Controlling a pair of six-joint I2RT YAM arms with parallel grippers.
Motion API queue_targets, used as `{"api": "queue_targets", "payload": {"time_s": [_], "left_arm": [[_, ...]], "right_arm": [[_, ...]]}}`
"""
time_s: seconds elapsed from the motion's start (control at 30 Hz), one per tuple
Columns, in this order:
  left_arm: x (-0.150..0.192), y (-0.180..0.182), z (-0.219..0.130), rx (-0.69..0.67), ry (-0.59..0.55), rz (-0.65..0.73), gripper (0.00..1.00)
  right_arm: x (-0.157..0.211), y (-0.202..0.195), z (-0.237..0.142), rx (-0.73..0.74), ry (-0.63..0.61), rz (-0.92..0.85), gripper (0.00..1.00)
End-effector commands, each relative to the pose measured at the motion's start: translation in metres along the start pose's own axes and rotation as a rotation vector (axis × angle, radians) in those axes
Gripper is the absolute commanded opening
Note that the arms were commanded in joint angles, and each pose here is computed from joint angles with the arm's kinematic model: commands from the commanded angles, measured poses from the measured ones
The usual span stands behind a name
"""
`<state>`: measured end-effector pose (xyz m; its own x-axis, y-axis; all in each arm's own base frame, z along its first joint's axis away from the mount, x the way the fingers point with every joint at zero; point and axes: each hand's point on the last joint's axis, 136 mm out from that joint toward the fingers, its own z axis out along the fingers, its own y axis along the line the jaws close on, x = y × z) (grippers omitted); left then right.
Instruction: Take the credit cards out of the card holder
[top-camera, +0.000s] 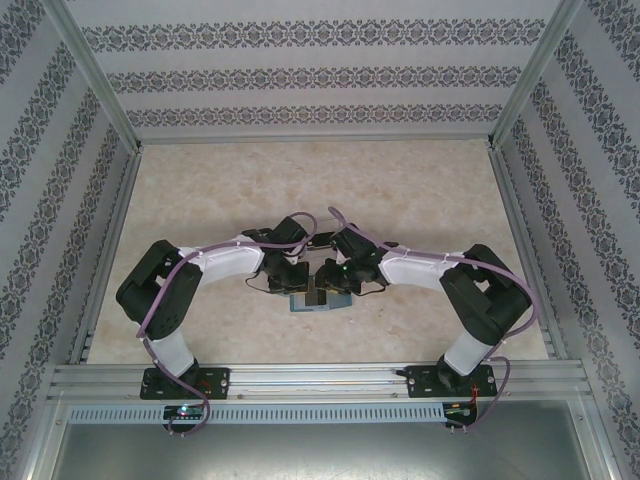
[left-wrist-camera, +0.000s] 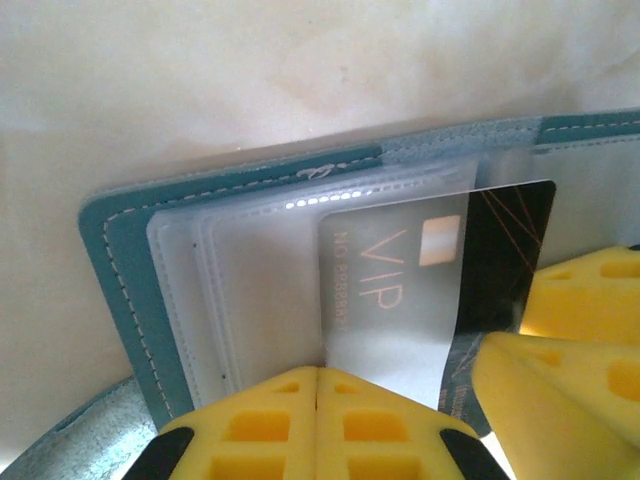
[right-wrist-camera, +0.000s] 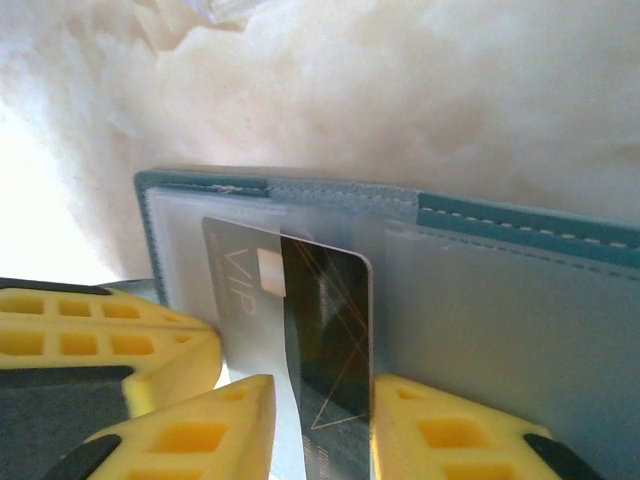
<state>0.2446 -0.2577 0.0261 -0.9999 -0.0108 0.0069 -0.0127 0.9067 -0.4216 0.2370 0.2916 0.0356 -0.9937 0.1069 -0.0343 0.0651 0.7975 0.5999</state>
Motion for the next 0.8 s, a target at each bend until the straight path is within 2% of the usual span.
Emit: {"api": "queue_targets", "payload": {"time_s": [0.0,0.4,0.77], "left_arm": [[0.018,0.029,0.013,-0.130,0.062,-0.010,0.05],[0.017,0.028,0.011,-0.135,0.061,-0.007,0.05],[0.018,0.027,0.009,-0.133,0.053,-0.005,0.05]], "right_arm": [[-0.006,0.015,-0.010,-0.088,-0.031,0.008,0.28],[-0.006,0.016,-0.008,-0.134,-0.020,0.026,0.14],[-0.007,0.002,-0.015,-0.083,-0.037,0.011,0.09]]}}
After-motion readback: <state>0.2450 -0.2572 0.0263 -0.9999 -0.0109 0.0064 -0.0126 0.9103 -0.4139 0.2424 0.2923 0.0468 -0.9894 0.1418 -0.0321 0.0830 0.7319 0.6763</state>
